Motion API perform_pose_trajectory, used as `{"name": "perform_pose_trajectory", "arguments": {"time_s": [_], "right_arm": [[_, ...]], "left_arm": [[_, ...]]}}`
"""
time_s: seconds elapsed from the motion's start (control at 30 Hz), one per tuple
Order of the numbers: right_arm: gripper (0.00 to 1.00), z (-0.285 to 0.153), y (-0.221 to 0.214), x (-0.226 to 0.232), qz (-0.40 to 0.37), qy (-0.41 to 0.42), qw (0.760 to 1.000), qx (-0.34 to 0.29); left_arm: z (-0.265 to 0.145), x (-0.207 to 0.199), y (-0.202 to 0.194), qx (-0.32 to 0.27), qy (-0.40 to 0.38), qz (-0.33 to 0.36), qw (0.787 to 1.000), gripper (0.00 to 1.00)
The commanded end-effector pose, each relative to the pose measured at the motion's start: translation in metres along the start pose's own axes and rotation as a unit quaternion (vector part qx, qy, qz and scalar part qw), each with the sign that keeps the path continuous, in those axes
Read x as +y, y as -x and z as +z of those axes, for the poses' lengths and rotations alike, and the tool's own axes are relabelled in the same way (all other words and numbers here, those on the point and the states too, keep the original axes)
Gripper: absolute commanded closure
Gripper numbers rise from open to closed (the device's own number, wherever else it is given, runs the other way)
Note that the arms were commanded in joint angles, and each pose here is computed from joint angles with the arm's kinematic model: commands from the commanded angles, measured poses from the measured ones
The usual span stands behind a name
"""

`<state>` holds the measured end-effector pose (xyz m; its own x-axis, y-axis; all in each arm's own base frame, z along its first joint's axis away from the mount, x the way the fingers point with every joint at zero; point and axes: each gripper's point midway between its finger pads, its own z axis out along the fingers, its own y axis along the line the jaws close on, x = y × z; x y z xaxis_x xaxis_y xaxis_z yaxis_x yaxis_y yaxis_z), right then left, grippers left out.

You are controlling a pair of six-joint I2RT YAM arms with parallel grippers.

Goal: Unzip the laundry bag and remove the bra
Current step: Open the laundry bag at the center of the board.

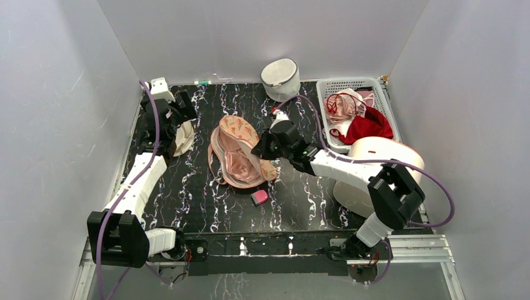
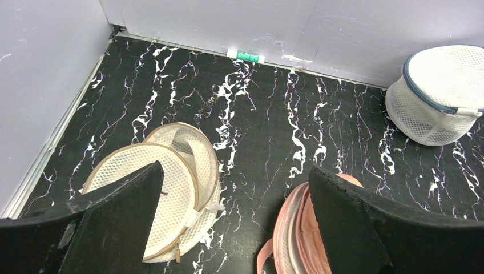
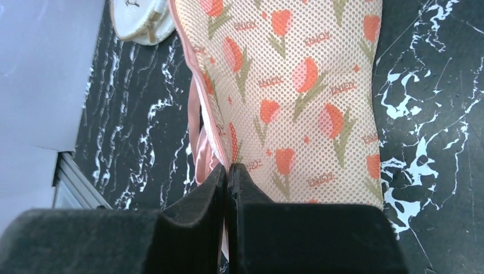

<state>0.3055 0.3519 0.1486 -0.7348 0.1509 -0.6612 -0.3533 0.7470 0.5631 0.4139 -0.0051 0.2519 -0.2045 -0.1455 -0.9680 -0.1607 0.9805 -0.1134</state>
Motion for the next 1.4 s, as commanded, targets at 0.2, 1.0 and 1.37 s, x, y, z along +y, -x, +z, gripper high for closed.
{"name": "perform_pose_trajectory", "arguments": {"time_s": [0.2, 1.0, 1.37], "right_arm": [[1.00, -0.048, 0.066, -0.098, 0.047, -0.144, 0.979, -0.135], [0.94, -0.054, 0.045, -0.239, -0.140, -0.451, 0.880, -0.061], [0.37, -0.044, 0.046, -0.165, -0.193, -0.364, 0.911, -0.013]], "left_arm": [[-0.001, -0.003, 0.010, -0.011, -0.010, -0.009, 1.000, 0.02], [-0.001, -0.007, 0.009, -0.008, -0.020, -0.018, 1.000, 0.02], [0.001, -0.010, 0.006, -0.002, -0.027, -0.023, 0.999, 0.02]]}}
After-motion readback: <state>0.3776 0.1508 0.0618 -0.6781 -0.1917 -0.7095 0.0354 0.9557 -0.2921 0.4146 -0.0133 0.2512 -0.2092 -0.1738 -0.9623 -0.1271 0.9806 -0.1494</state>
